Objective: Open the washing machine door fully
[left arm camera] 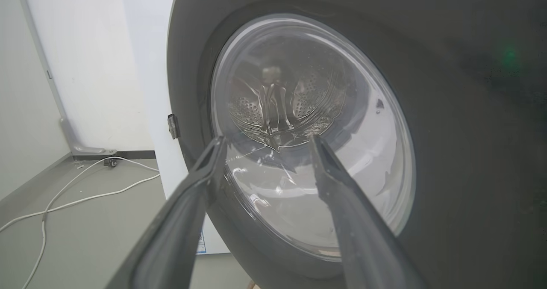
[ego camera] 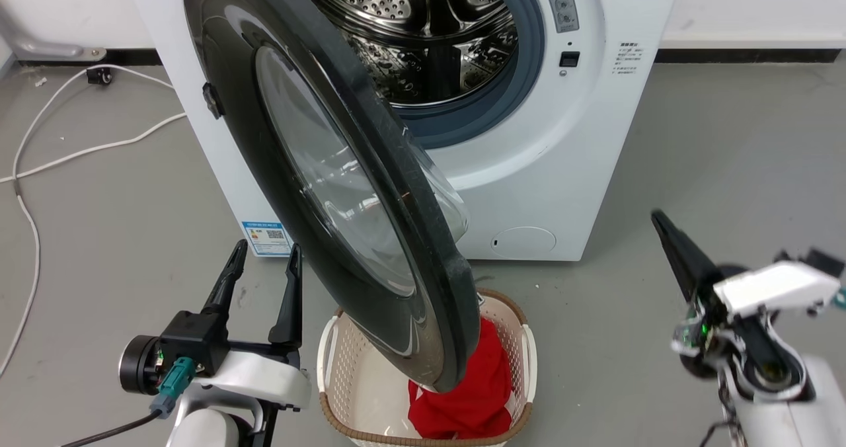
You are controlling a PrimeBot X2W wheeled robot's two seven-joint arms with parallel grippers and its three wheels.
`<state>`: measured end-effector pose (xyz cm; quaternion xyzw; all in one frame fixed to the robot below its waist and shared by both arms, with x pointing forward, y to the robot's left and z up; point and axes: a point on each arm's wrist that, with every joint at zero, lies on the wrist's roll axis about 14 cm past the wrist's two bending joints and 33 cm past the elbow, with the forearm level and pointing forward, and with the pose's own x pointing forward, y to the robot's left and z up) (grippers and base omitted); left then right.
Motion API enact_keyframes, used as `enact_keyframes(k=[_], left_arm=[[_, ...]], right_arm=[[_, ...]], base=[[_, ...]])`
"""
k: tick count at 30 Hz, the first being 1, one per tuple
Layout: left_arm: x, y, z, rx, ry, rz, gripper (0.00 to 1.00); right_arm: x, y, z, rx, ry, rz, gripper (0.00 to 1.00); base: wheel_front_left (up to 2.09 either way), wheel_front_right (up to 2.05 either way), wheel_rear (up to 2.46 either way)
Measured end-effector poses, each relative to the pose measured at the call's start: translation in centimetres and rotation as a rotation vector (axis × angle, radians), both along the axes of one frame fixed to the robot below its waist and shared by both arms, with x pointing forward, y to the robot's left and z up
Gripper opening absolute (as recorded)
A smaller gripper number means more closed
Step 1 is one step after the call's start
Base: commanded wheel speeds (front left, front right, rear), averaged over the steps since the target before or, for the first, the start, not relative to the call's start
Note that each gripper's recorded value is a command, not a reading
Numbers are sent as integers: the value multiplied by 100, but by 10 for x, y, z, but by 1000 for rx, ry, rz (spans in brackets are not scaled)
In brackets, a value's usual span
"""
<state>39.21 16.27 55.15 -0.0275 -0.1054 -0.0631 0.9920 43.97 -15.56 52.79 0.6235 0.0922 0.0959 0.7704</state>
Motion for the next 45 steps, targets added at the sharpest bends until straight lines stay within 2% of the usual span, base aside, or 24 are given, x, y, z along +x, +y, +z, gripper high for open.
enact_keyframes(k=[2, 3, 5, 8, 13, 16, 17, 19, 25, 28, 32, 38, 45], left_arm=[[-1, 0, 1, -1, -2, 0, 100], [-1, 0, 1, -1, -2, 0, 100], [-2, 0, 0, -1, -1, 2, 100], [-3, 0, -2, 0, 6, 1, 100], [-4, -1, -2, 3, 6, 0, 100], [-4, -1, -2, 3, 5, 0, 100], [-4, -1, -2, 3, 5, 0, 100], [-4, -1, -2, 3, 5, 1, 100], [-3, 0, -1, 2, 4, 3, 100], [-3, 0, -1, 4, 2, 5, 100], [-4, 2, 0, 11, 1, 7, 100], [-4, 3, -1, 14, 3, 11, 100], [-3, 3, -2, 17, 5, 10, 100]], right_arm=[[-12, -6, -8, 14, 9, -37, 56], [-17, -9, -12, 15, 13, -56, 100], [-27, -15, -15, 13, 11, -92, 100], [-36, -23, -14, -49, -14, -154, 100], [-46, -38, -11, -262, -79, -278, 100], [-49, -47, 0, -448, -153, -348, 100], [-51, -54, 14, -649, -239, -398, 100], [-52, -59, 27, -799, -301, -422, 100], [-58, -56, 66, -1152, -463, -461, 100], [-64, -43, 74, -1276, -524, -440, 100], [-71, -24, 64, -1348, -538, -369, 100], [-80, -18, 31, -1294, -448, -285, 100], [-81, -17, 16, -1271, -411, -262, 100]], base=[[0, 0, 0], [0, 0, 0], [0, 0, 0], [0, 0, 0], [0, 0, 0], [0, 0, 0], [0, 0, 0], [0, 0, 0], [0, 0, 0], [0, 0, 0], [0, 0, 0], [0, 0, 0], [0, 0, 0]])
